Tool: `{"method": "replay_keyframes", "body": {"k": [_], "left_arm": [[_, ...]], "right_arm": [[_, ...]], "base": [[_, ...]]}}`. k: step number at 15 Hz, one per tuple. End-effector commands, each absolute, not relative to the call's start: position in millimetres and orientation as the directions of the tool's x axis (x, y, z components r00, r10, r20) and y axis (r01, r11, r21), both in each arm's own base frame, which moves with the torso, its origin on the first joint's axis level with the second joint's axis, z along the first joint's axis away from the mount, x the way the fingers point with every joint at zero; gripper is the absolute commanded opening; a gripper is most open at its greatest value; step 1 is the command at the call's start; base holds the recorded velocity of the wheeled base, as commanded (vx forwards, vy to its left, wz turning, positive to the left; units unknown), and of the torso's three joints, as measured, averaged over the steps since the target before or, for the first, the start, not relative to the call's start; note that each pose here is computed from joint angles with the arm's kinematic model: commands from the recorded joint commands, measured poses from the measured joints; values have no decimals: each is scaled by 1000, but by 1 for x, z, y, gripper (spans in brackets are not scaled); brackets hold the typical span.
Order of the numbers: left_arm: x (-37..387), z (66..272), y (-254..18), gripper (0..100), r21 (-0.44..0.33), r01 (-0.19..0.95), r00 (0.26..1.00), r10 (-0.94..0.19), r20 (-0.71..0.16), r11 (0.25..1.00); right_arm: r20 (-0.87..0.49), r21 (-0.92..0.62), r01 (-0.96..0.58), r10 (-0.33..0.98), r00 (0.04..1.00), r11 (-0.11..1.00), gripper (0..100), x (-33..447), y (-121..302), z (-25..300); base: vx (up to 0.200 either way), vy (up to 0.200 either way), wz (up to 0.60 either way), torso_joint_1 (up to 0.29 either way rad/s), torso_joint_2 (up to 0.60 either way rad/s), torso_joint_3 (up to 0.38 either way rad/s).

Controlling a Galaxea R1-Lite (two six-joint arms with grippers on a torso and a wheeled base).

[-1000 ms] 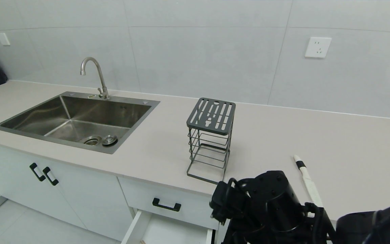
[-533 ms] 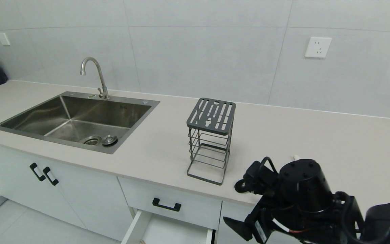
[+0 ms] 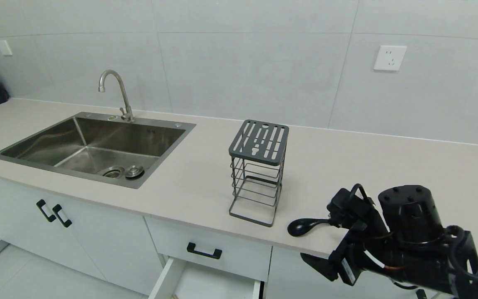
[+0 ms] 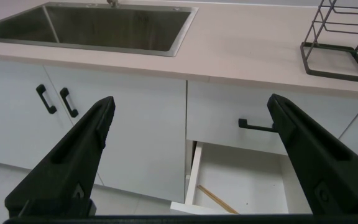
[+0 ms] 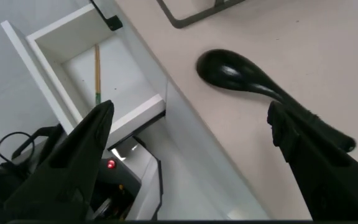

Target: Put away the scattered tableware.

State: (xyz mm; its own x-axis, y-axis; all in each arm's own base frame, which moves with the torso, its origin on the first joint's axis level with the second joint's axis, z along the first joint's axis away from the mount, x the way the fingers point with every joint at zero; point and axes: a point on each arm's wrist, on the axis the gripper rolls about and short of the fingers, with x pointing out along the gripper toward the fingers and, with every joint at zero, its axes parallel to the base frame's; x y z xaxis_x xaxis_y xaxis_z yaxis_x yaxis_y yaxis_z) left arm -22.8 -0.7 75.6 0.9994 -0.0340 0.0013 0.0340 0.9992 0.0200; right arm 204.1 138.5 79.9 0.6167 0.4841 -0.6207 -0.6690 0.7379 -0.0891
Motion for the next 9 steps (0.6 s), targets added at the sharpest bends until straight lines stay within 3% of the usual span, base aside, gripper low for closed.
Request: {"method": "replay_keyframes", "body": {"k": [1, 5, 9], "left_arm": [[-23, 76, -1, 100, 20, 34, 999, -34, 2, 999], [-23, 76, -1, 100, 20, 34, 999, -34, 2, 999], [-23, 76, -1, 100, 20, 34, 999, -34, 2, 999]], "right_arm": [[-648, -117, -651, 439, 622, 750, 100, 227, 110, 68], [-648, -36, -689, 508, 567, 724, 100, 242, 98, 61], [-650, -47, -686, 499, 573, 726, 100, 255, 92, 56]], "base": [[0, 0, 0, 0, 0, 0], [0, 0, 0, 0, 0, 0], [0, 0, 0, 0, 0, 0]]}}
